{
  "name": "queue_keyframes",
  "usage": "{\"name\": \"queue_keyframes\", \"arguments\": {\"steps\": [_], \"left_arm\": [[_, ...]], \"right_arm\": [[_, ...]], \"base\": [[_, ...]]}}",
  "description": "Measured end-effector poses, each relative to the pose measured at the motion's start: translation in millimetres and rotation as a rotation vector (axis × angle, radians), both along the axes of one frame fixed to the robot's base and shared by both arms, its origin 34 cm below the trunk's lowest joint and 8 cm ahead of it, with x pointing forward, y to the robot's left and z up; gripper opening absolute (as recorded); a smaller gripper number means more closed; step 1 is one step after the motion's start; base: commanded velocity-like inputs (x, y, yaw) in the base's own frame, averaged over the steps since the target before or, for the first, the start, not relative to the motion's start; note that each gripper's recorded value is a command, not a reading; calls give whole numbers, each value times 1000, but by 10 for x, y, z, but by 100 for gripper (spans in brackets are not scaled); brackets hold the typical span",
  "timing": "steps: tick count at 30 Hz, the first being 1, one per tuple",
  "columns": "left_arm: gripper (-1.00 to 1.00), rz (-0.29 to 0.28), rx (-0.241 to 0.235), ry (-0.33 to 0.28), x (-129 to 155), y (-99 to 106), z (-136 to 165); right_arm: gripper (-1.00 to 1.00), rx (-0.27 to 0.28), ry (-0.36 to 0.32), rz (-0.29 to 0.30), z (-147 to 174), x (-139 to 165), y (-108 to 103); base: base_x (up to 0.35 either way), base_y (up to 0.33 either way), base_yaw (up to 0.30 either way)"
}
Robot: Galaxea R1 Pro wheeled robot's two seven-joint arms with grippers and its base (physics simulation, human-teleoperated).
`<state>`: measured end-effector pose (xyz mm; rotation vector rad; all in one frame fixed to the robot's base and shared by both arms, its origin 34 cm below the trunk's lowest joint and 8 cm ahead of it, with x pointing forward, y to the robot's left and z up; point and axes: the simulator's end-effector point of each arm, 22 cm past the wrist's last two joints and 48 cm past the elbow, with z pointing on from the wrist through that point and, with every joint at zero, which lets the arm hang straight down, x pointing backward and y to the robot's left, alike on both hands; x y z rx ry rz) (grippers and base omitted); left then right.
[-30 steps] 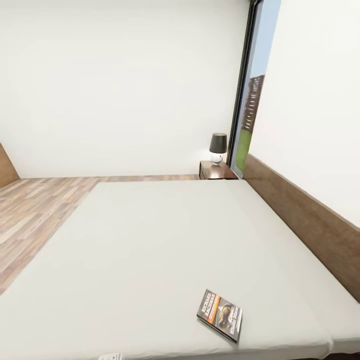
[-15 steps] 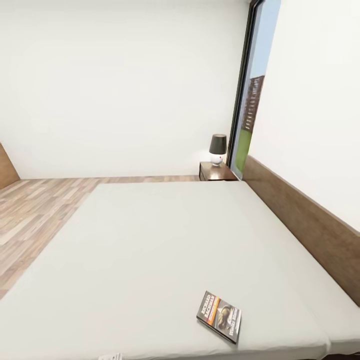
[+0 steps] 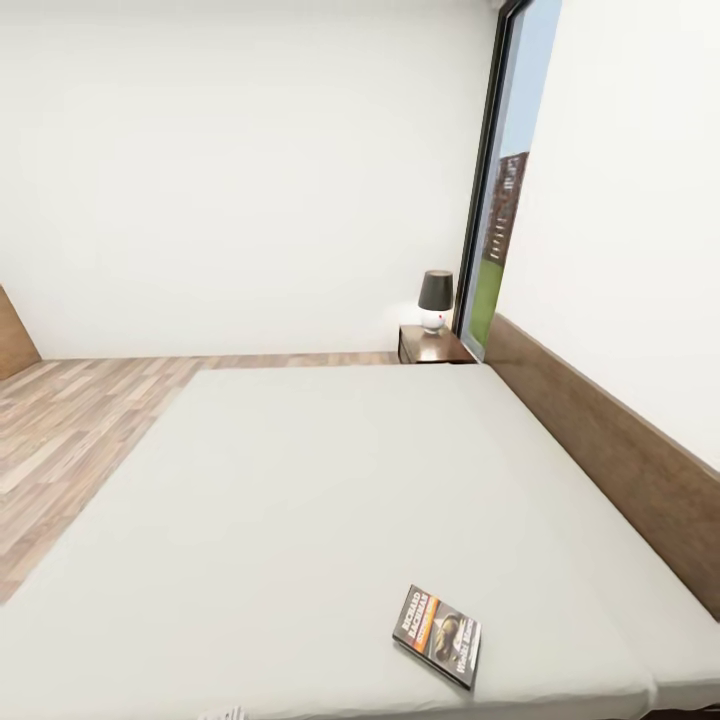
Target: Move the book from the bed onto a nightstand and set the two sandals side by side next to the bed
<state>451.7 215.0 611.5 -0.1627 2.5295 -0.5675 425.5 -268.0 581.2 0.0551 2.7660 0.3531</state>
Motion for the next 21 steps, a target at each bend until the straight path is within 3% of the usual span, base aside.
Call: {"name": "queue_keyframes", "arguments": {"steps": [21], "left_arm": [[100, 0, 0, 1, -46, 0, 248]], "right_arm": [[100, 0, 1, -1, 248, -47, 0]], "base": [[0, 0, 0]]}}
